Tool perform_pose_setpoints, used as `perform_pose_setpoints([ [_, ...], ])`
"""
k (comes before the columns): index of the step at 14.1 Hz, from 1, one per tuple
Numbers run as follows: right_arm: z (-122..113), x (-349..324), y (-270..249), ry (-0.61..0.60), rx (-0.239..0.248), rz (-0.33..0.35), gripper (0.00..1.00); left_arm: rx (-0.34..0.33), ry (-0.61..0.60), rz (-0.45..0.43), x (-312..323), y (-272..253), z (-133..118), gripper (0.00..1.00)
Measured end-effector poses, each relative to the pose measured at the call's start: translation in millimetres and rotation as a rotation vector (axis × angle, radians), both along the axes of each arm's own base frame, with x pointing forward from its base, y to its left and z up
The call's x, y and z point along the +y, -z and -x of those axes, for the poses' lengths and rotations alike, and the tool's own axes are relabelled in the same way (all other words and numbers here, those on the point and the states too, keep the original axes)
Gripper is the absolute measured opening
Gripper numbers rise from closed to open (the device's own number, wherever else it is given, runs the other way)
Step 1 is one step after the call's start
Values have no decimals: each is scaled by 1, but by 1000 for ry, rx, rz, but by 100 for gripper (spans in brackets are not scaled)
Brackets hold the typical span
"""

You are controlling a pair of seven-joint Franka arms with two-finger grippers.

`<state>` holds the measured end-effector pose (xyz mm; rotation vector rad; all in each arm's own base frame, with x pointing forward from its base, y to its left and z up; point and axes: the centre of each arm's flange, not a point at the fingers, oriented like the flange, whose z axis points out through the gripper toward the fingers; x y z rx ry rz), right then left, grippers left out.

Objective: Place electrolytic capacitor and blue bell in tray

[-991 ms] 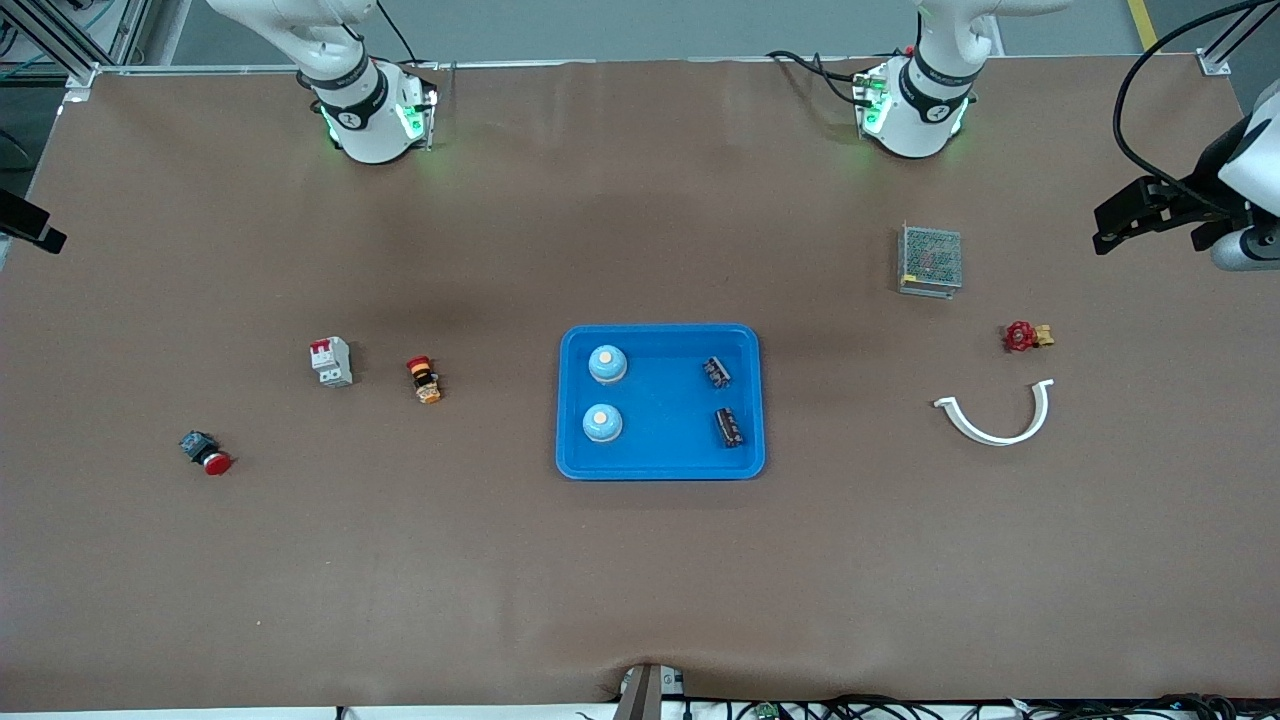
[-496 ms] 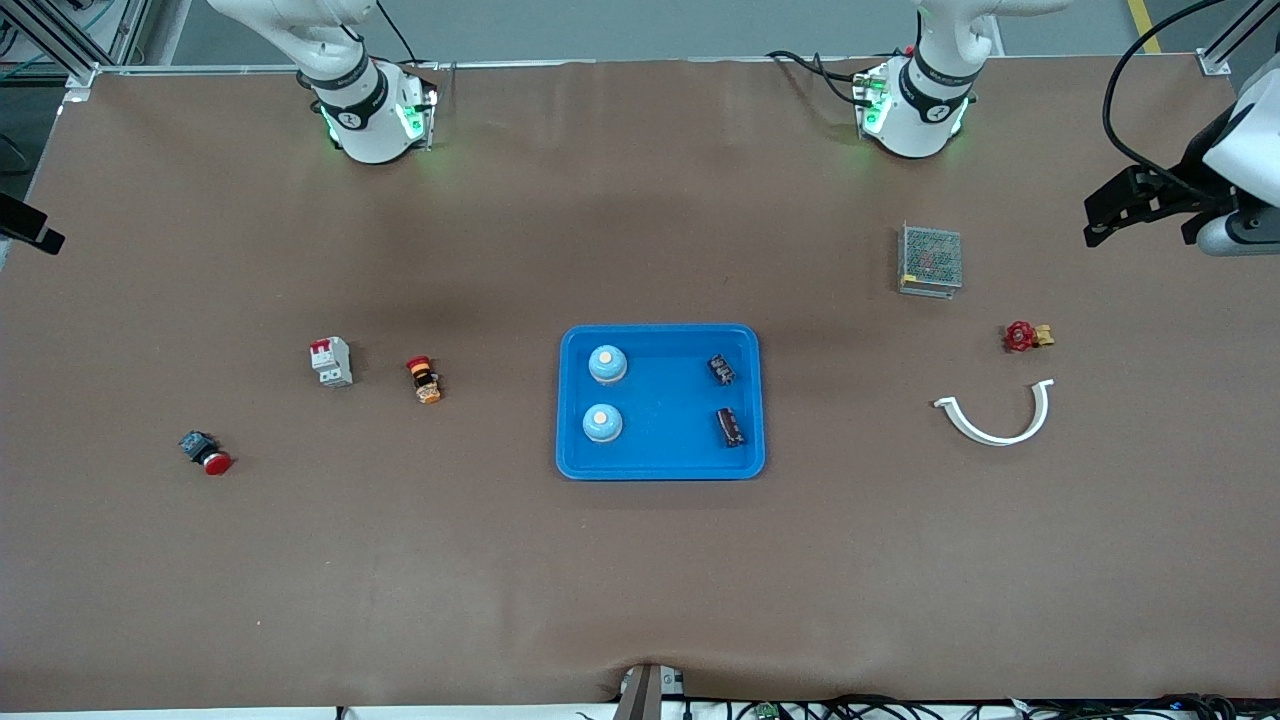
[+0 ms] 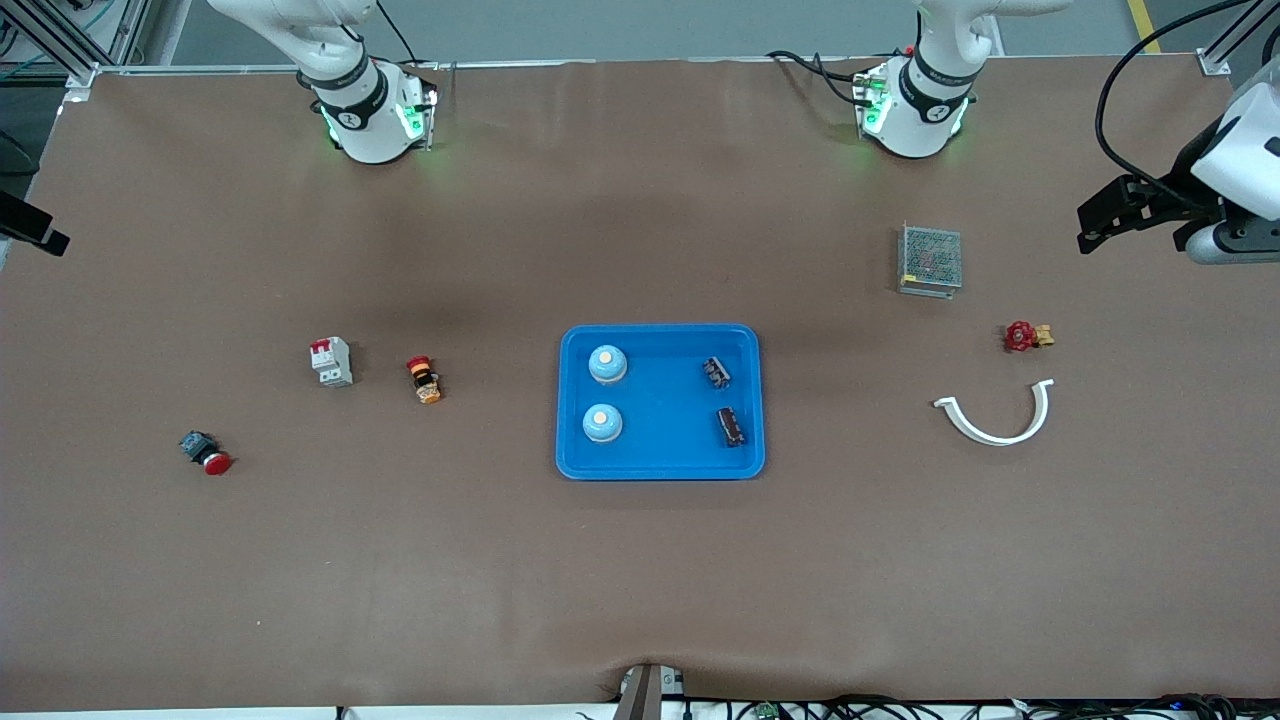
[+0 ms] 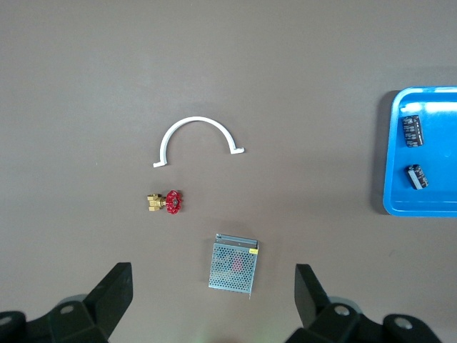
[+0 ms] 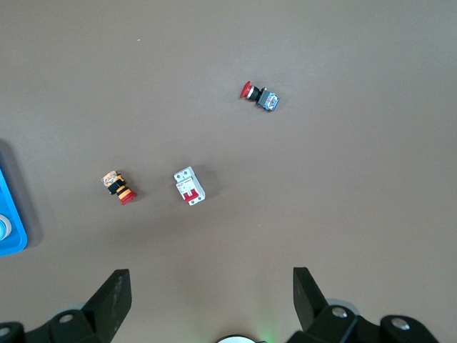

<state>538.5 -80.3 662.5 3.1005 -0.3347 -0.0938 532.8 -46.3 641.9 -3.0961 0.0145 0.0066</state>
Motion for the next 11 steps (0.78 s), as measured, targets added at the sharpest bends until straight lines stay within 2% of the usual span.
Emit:
perform_pose_setpoints([
  [4, -1, 4, 0, 3, -6, -7, 100, -4, 0, 0, 0, -2, 1, 100],
  [6, -3, 14, 1, 17, -10, -32, 100, -10, 0, 1, 0, -3, 0, 100],
  [11, -5, 36, 1, -16, -9, -47, 100, -17, 0, 1, 0, -6, 0, 100],
])
